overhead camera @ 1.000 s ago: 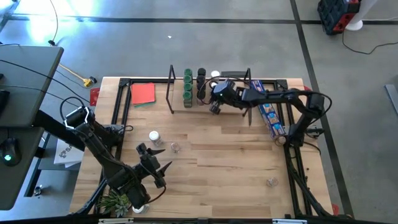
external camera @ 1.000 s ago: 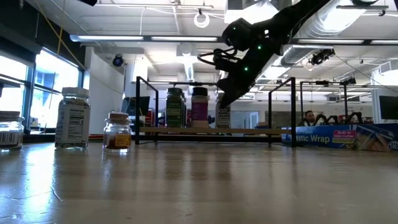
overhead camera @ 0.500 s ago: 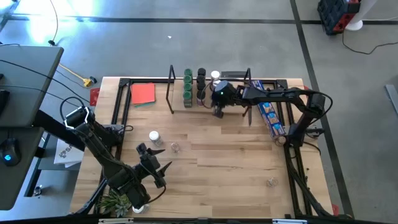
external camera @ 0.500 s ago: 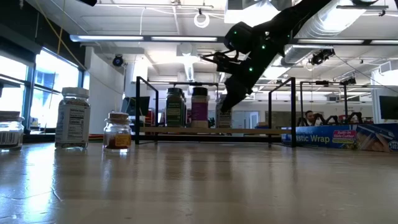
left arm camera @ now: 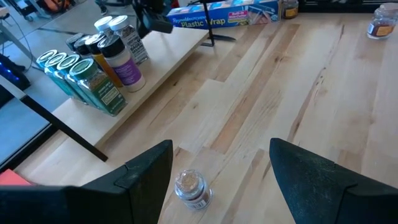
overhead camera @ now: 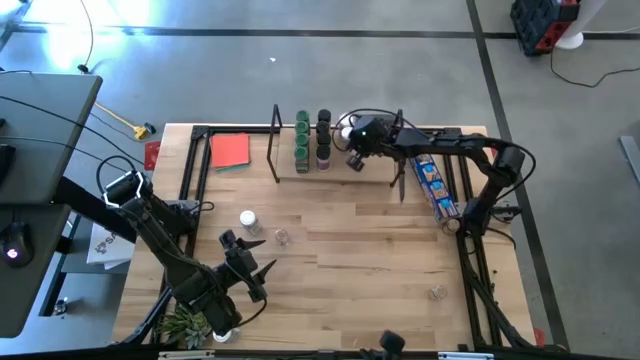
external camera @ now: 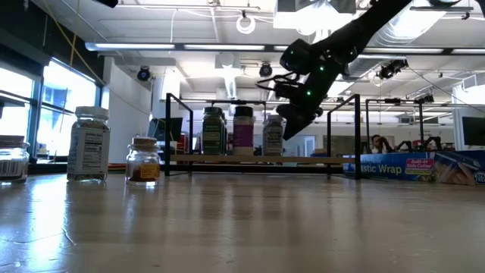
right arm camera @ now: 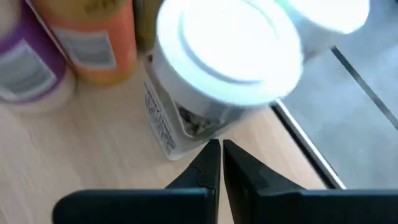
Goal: Shelf spices
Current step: Put the top right white seasoning bottle on the shelf aligned with the other white seasoning bottle
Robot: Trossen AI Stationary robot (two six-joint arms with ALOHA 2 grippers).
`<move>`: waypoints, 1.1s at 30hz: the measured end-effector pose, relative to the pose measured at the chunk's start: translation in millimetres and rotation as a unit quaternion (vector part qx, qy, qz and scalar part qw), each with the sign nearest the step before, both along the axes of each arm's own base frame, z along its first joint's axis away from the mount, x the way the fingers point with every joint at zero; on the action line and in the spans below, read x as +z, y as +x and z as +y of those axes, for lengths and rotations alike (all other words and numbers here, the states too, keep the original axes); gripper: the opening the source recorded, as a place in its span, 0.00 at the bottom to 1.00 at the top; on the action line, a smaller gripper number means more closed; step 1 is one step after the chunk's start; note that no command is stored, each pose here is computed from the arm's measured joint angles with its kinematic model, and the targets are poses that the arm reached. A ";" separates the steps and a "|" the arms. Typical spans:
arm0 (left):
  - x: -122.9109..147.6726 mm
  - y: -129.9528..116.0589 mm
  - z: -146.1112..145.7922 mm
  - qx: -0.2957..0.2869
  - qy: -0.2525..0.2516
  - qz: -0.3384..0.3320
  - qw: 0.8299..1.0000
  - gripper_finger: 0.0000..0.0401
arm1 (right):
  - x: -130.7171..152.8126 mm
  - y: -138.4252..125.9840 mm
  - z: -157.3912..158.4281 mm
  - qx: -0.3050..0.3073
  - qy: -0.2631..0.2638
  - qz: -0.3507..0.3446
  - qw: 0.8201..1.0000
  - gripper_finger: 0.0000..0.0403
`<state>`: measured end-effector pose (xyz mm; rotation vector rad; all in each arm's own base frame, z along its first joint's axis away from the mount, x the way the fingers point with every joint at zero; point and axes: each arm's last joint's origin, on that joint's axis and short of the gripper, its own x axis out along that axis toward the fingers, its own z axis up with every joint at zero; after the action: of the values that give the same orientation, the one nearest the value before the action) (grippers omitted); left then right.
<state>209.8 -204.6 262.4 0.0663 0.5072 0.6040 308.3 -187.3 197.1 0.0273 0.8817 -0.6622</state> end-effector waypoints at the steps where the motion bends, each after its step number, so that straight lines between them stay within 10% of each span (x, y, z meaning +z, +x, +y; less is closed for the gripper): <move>1: 0.0 0.0 0.0 0.000 0.000 0.000 1.000 0.65 | 0.6 0.1 -1.2 -0.001 -0.002 -0.004 1.000 0.03; 16: 0.0 0.0 0.0 0.000 0.000 0.000 1.000 0.65 | 4.1 -1.9 6.0 -0.034 -0.052 0.043 0.997 0.03; 24: 0.0 0.0 0.0 0.000 0.000 0.000 1.000 0.65 | 1.3 5.8 33.7 0.139 0.070 0.021 0.988 0.03; 33: 0.0 0.0 0.0 0.000 0.000 -0.001 1.000 0.65 | -10.0 9.0 10.2 0.089 0.040 0.000 0.995 0.03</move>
<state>209.8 -204.7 262.4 0.0653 0.5064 0.6042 317.3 -177.1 187.1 0.0210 0.8984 -0.4594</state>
